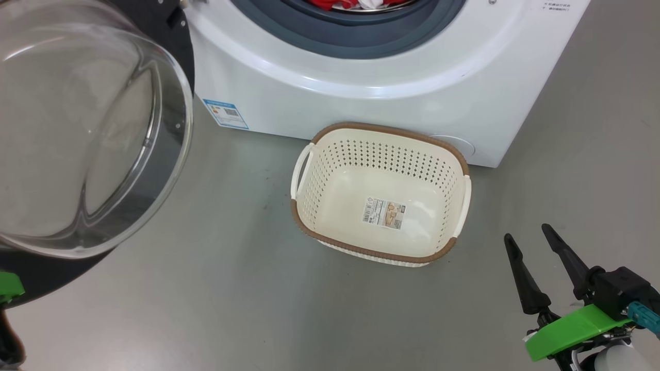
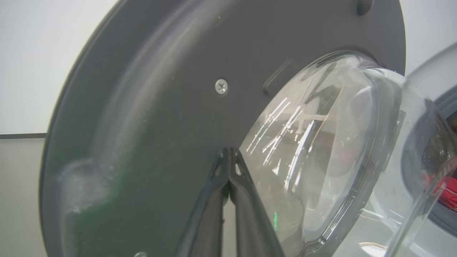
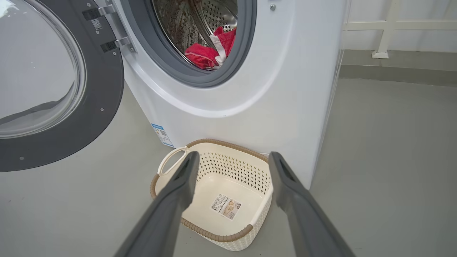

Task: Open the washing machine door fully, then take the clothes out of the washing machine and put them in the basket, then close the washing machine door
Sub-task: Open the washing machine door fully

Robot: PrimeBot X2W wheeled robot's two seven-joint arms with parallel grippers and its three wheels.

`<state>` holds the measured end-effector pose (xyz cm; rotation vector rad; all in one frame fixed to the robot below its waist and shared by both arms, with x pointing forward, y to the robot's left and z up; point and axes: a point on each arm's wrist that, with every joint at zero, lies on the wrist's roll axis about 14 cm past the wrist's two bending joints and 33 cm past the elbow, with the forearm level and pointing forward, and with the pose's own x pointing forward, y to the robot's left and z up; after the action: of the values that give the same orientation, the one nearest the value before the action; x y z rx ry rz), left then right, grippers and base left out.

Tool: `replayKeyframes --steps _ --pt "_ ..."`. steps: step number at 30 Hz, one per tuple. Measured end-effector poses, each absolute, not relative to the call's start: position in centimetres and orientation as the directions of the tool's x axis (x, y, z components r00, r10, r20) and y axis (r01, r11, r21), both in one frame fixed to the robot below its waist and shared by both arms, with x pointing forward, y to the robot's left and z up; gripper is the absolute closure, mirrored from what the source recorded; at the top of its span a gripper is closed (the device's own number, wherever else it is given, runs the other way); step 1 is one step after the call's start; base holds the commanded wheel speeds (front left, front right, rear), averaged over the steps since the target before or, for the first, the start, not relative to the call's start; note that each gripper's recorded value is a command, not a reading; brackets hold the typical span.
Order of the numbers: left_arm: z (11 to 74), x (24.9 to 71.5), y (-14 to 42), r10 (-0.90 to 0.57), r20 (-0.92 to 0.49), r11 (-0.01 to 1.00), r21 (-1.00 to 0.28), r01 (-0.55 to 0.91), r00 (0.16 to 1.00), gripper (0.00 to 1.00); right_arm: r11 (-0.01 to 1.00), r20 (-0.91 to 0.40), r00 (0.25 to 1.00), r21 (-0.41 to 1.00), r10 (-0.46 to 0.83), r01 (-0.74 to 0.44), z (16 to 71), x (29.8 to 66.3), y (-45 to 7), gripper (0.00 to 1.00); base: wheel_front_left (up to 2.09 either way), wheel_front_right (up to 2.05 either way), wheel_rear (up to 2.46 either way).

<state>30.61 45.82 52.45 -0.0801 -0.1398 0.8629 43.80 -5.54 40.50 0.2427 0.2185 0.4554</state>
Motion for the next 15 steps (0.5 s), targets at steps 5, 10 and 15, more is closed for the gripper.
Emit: replayKeyframes --steps 5,10,15 --pt "52.2 30.8 46.0 0.76 0.08 0.649 -0.12 -0.751 0.644 1.0 0.873 -0.153 0.878 0.277 0.454 -0.403 40.5 43.8 -5.7 0.0 0.0 0.0 0.0" --pt "52.2 30.8 46.0 0.756 0.076 0.654 -0.13 -0.745 0.65 1.0 0.873 -0.145 0.88 0.274 0.452 -0.403 40.9 43.7 -5.8 0.0 0.0 0.0 0.0" --pt "52.5 30.7 45.5 0.744 0.084 0.668 -0.144 -0.73 0.663 1.0 0.871 -0.125 0.884 0.277 0.451 -0.406 41.9 43.5 -5.4 0.0 0.0 0.0 0.0"
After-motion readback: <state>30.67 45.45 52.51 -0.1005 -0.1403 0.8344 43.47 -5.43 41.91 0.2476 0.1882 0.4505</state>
